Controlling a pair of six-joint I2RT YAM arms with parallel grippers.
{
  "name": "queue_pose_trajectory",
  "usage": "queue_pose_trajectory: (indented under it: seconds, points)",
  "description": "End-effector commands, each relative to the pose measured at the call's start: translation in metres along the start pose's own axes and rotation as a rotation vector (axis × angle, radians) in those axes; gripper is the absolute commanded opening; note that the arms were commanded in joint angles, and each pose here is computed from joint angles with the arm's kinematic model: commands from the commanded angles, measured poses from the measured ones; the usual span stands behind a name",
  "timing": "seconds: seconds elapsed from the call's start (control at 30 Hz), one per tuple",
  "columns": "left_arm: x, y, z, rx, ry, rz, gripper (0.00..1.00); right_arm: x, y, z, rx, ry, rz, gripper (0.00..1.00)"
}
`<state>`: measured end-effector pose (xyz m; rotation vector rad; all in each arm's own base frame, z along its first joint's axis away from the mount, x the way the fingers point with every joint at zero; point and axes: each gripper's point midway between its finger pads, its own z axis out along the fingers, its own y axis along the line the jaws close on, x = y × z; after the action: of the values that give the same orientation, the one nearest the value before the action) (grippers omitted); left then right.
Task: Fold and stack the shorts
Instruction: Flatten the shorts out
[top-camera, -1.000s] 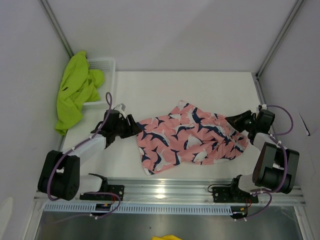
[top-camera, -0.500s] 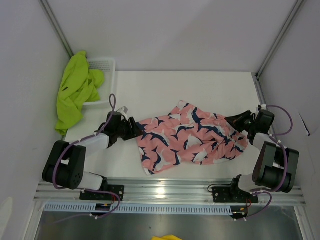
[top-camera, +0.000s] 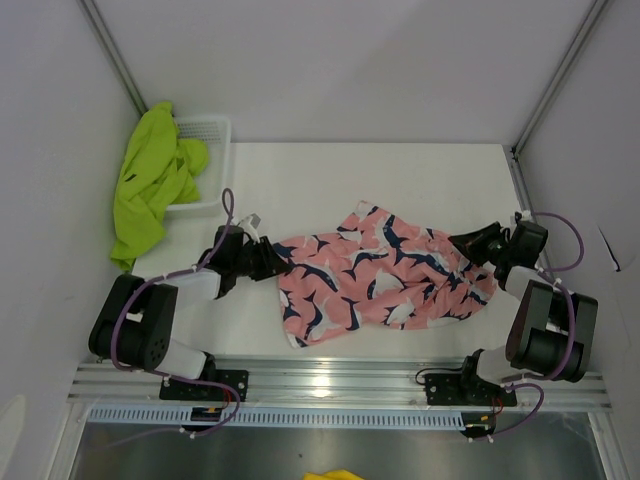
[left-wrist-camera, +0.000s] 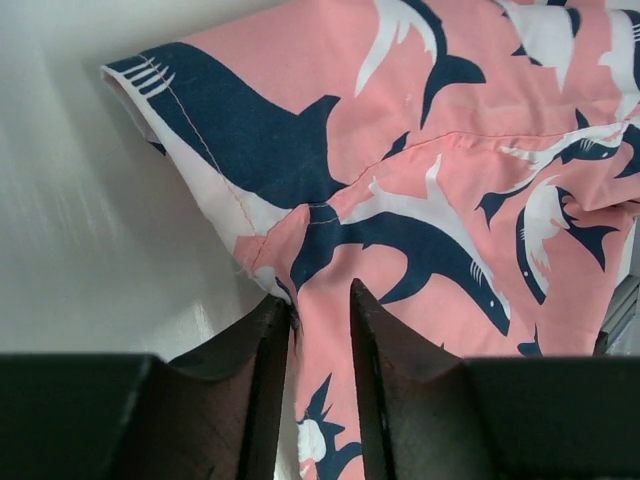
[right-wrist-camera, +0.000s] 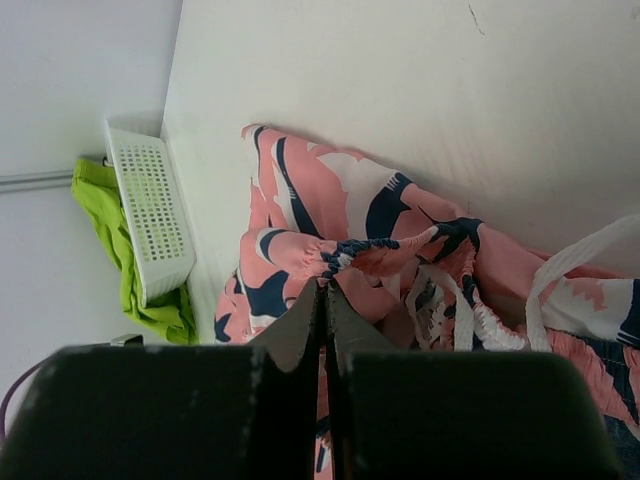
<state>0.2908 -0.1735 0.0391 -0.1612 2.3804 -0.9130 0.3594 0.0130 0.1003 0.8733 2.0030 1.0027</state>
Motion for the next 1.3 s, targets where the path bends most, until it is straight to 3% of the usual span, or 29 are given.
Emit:
queue_pose_trajectory:
  seconds: [0.0, 0.2, 0.4, 0.67, 0.97, 1.27]
  points:
    - [-0.012, -0.015, 0.002, 0.068, -0.043, 0.019, 0.32, 0.002, 0.002, 0.002, -0.019, 0.009, -0.007, 0.0]
    - [-0.013, -0.004, 0.002, 0.001, -0.046, 0.012, 0.29, 0.002, 0.002, 0.002, -0.021, 0.007, -0.009, 0.0]
    - [-0.024, 0.016, -0.01, -0.149, -0.1, 0.038, 0.39, 0.003, 0.001, 0.003, -0.022, 0.013, -0.004, 0.0]
    - [-0.032, 0.001, -0.018, -0.108, -0.13, 0.063, 0.39, 0.005, 0.0, 0.005, -0.02, 0.022, 0.001, 0.0]
    - [-0.015, 0.008, -0.002, -0.104, -0.05, 0.029, 0.39, 0.007, -0.001, 0.006, -0.022, 0.03, 0.004, 0.0]
    - [-0.014, -0.002, -0.003, -0.065, -0.087, 0.046, 0.36, 0.009, -0.001, 0.006, -0.029, 0.038, 0.007, 0.0]
